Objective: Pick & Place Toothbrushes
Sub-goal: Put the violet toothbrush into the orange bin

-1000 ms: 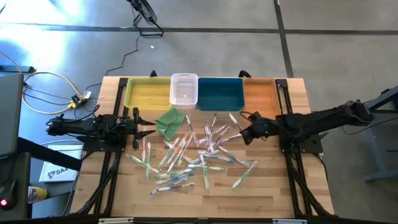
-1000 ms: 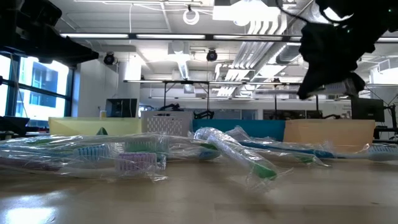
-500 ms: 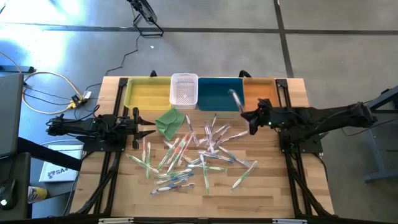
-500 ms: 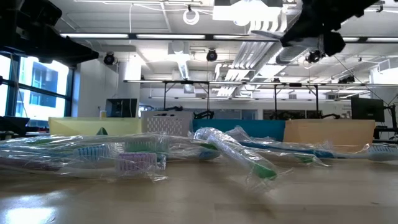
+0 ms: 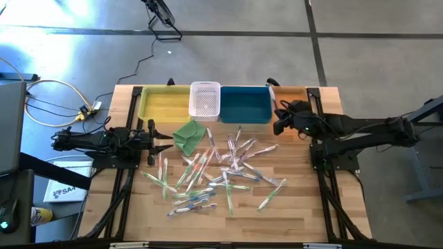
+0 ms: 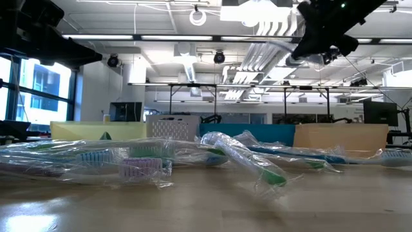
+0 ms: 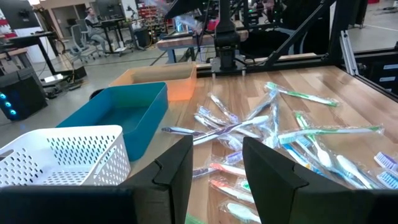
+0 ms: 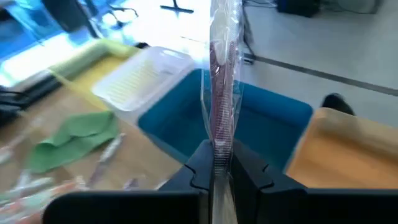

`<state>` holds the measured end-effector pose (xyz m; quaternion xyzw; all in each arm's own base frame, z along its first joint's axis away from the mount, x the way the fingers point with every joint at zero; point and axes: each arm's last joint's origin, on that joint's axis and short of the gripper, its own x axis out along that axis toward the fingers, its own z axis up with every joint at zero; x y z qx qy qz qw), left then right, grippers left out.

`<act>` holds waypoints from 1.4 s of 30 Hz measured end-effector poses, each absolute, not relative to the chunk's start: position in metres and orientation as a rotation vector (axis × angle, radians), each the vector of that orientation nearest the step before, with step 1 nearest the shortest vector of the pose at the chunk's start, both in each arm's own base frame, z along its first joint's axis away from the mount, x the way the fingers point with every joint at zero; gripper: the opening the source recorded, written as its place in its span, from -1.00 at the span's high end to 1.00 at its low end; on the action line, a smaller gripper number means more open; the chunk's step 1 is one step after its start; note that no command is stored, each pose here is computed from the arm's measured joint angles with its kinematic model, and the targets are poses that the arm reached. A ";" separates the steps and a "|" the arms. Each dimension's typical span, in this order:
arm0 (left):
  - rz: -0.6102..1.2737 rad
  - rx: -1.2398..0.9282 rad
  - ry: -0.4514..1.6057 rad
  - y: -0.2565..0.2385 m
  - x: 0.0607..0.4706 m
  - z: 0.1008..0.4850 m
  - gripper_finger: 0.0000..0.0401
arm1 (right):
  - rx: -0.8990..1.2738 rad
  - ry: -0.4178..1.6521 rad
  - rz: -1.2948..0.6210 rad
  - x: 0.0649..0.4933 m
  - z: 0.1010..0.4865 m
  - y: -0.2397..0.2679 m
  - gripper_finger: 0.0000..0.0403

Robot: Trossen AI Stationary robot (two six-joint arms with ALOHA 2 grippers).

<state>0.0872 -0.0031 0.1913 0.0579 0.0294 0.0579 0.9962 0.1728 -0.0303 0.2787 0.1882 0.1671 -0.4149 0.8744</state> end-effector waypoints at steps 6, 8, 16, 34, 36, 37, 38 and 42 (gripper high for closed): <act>0.116 0.116 0.059 -0.003 0.087 0.191 0.32 | 0.403 0.455 -0.908 0.184 0.264 -0.050 0.90; 0.116 0.116 0.058 -0.003 0.087 0.191 0.32 | 0.406 0.480 -0.922 0.186 0.260 -0.056 0.90; 0.116 0.116 0.059 -0.003 0.087 0.191 0.32 | 0.419 0.547 -0.999 0.188 0.249 -0.079 0.90; 0.111 0.116 0.060 -0.003 0.087 0.191 0.32 | 0.511 0.728 -1.105 0.186 0.219 -0.116 0.90; 0.111 0.116 0.060 -0.003 0.087 0.191 0.32 | 0.525 0.753 -1.109 0.186 0.214 -0.120 0.90; 0.112 0.116 0.060 -0.003 0.087 0.191 0.32 | 0.529 0.763 -1.112 0.187 0.212 -0.121 0.90; 0.112 0.116 0.060 -0.003 0.087 0.191 0.32 | 0.536 0.772 -1.111 0.187 0.210 -0.123 0.90; 0.112 0.116 0.060 -0.003 0.087 0.191 0.32 | 0.561 0.813 -1.116 0.187 0.203 -0.128 0.90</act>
